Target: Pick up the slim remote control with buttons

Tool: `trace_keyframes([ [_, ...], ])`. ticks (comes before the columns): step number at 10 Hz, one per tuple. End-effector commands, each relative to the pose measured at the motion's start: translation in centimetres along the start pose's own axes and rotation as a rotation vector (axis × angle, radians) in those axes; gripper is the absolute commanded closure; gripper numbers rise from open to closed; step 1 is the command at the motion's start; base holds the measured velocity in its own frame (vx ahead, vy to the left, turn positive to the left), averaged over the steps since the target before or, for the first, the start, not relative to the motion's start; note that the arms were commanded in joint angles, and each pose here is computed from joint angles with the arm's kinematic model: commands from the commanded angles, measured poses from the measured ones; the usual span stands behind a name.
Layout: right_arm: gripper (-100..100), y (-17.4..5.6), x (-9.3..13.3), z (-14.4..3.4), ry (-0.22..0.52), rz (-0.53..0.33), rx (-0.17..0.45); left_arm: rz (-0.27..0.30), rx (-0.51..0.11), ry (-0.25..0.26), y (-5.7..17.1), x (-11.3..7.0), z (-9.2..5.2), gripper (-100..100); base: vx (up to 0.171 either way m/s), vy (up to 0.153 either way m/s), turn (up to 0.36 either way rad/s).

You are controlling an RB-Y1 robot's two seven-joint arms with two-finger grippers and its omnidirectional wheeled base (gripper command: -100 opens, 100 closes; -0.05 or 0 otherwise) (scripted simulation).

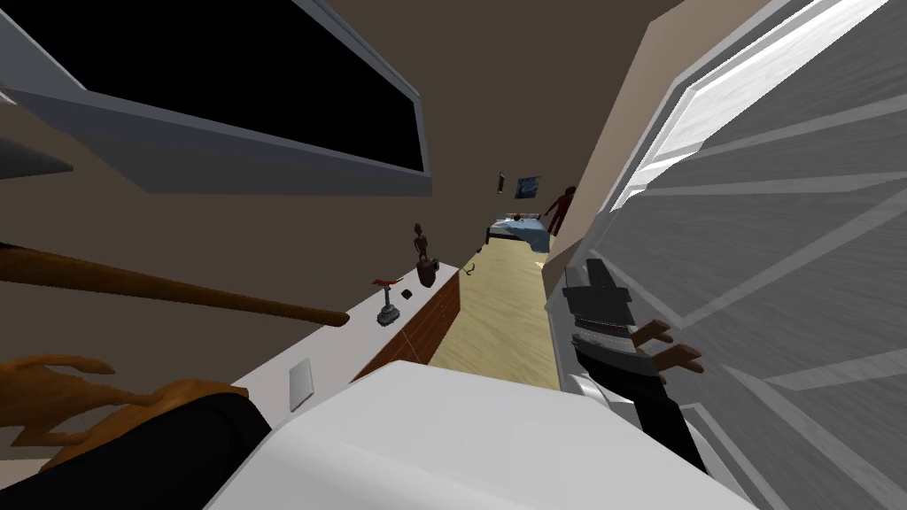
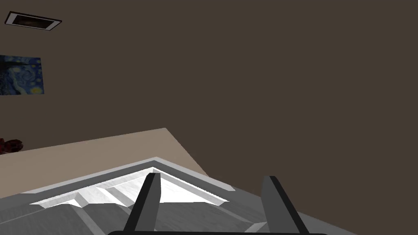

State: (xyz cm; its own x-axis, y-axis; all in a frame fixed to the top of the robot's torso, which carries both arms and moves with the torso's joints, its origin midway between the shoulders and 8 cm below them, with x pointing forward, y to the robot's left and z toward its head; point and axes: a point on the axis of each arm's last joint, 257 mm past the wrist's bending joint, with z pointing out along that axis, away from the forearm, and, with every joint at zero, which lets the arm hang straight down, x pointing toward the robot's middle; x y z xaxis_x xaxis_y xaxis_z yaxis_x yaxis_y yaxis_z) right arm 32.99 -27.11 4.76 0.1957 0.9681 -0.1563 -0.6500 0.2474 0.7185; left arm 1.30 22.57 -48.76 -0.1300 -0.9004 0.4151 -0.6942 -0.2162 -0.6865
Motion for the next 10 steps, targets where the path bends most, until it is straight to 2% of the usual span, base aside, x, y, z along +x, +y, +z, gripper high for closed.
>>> trace_keyframes([
  [1, 0, 0.0, 0.0, 0.0, 0.0, 0.0, 0.0, -0.019, -0.046, -0.013, 2.0, -0.7, -1.3, -100, 0.056, -0.027, -0.157],
  [2, 0, 0.0, 0.0, 0.0, 0.0, 0.0, 0.0, -0.019, -0.062, -0.023, 2.7, -1.1, -1.8, -100, 0.027, -0.009, 0.037],
  [3, 0, 0.0, 0.0, 0.0, 0.0, 0.0, 0.0, -0.051, -0.111, -0.022, 4.6, -1.3, -3.7, -100, 0.052, -0.025, -0.294],
  [4, 0, 0.0, 0.0, 0.0, 0.0, 0.0, 0.0, -0.05, -0.139, -0.042, 5.7, -2.1, -4.5, -100, 0.063, -0.014, -0.164],
  [5, 0, 0.0, 0.0, 0.0, 0.0, 0.0, 0.0, -0.05, -0.148, -0.047, 6.1, -2.3, -4.8, -100, 0.036, -0.001, 0.035],
  [6, 0, 0.0, 0.0, 0.0, 0.0, 0.0, 0.0, -0.079, -0.2, -0.054, 7.9, -2.7, -7.0, -100, 0.064, -0.011, -0.278],
  [7, 0, 0.0, 0.0, 0.0, 0.0, 0.0, 0.0, -0.079, -0.199, -0.053, 7.8, -2.6, -7.0, -100, 0.06, -0.003, -0.161],
  [9, 0, 0.0, 0.0, 0.0, 0.0, 0.0, 0.0, -0.077, -0.23, -0.075, 9.0, -3.5, -8.0, -100, 0.016, -0.007, 0.024],
  [10, 0, 0.0, 0.0, 0.0, 0.0, 0.0, 0.0, -0.103, -0.276, -0.083, 10.4, -3.8, -10.3, -100, 0.044, -0.027, -0.247],
])
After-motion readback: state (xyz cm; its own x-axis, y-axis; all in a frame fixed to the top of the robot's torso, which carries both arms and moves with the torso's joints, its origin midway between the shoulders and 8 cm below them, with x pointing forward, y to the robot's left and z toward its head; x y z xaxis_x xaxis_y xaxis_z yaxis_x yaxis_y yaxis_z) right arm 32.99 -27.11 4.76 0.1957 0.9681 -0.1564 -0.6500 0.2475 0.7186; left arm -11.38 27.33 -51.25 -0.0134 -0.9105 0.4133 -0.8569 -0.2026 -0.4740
